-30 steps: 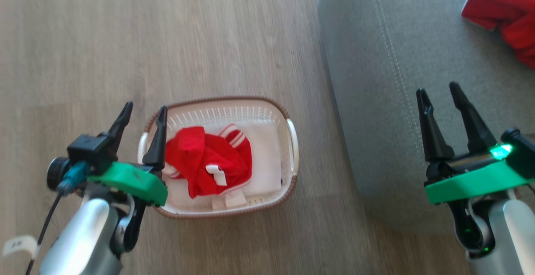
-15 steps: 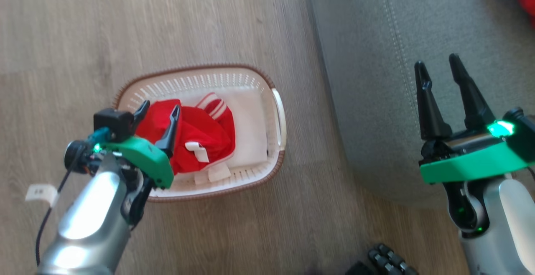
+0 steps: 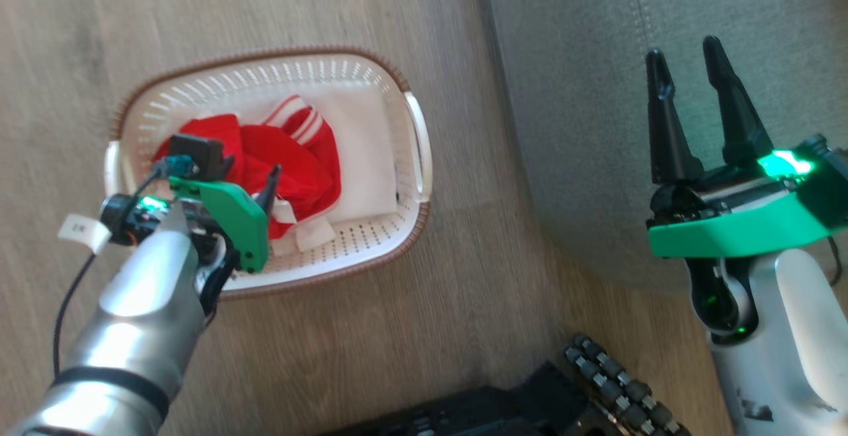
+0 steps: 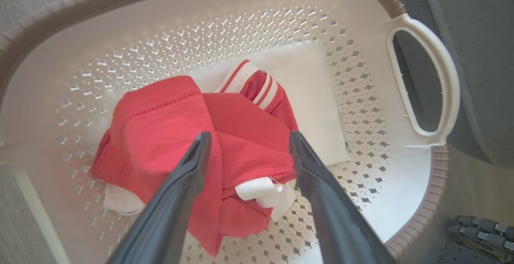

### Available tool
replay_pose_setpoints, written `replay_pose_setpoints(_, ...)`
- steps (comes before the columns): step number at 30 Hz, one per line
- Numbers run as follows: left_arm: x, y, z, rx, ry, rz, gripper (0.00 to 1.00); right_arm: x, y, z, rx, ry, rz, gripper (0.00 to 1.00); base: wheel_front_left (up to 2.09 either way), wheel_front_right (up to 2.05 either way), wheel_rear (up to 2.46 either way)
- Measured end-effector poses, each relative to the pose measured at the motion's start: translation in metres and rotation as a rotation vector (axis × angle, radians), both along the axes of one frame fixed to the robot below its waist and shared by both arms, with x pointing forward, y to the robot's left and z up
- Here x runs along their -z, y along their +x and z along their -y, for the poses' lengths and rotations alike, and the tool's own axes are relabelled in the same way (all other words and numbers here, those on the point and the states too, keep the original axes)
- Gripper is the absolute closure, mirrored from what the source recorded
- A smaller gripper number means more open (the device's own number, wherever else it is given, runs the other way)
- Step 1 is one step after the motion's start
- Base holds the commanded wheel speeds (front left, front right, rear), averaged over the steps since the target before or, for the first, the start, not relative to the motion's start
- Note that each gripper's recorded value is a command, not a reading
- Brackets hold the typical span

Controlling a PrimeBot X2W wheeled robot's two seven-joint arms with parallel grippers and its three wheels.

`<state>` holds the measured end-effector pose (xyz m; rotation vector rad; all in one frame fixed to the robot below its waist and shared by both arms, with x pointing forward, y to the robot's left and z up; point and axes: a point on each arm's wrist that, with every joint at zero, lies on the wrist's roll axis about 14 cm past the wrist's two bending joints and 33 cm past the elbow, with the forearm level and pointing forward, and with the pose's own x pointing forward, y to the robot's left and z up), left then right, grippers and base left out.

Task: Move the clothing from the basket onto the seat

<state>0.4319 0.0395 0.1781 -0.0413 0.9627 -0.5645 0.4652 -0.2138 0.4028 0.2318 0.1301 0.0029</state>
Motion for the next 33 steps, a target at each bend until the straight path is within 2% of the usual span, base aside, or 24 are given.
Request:
replay_pose_setpoints(5,0.028,-0.003,0.003,0.054,0.042,-0.069,0.0,0.017,0.005,0.0,0.01,0.005,-0.026,0.0,0.0,0.0,0.0)
replay_pose_setpoints(19,0.085,-0.039,0.024,0.367,0.145,-0.202,0.0,0.055,0.011,0.003,0.021,-0.008,-0.097,0.0,0.0,0.0,0.0)
replay_pose_setpoints(28,0.107,-0.051,0.003,0.467,0.276,-0.305,0.0,0.058,0.015,0.004,0.02,-0.022,-0.096,0.0,0.0,0.0,0.0)
replay_pose_setpoints(29,0.108,-0.051,0.001,0.485,0.294,-0.309,0.11,0.058,0.015,0.004,0.02,-0.023,-0.097,0.0,0.0,0.0,0.0)
replay_pose_setpoints(30,0.109,-0.051,0.0,0.493,0.303,-0.311,0.32,0.058,0.016,0.004,0.02,-0.023,-0.097,0.0,0.0,0.0,0.0)
replay_pose_setpoints(31,0.109,-0.051,-0.001,0.497,0.308,-0.311,0.69,0.058,0.016,0.004,0.02,-0.023,-0.096,0.0,0.0,0.0,0.0)
replay_pose_setpoints(32,0.109,-0.052,-0.002,0.5,0.312,-0.312,1.0,0.058,0.016,0.004,0.02,-0.022,-0.096,0.0,0.0,0.0,0.0)
replay_pose_setpoints(33,0.109,-0.052,-0.003,0.502,0.315,-0.311,1.0,0.058,0.016,0.004,0.02,-0.022,-0.096,0.0,0.0,0.0,0.0)
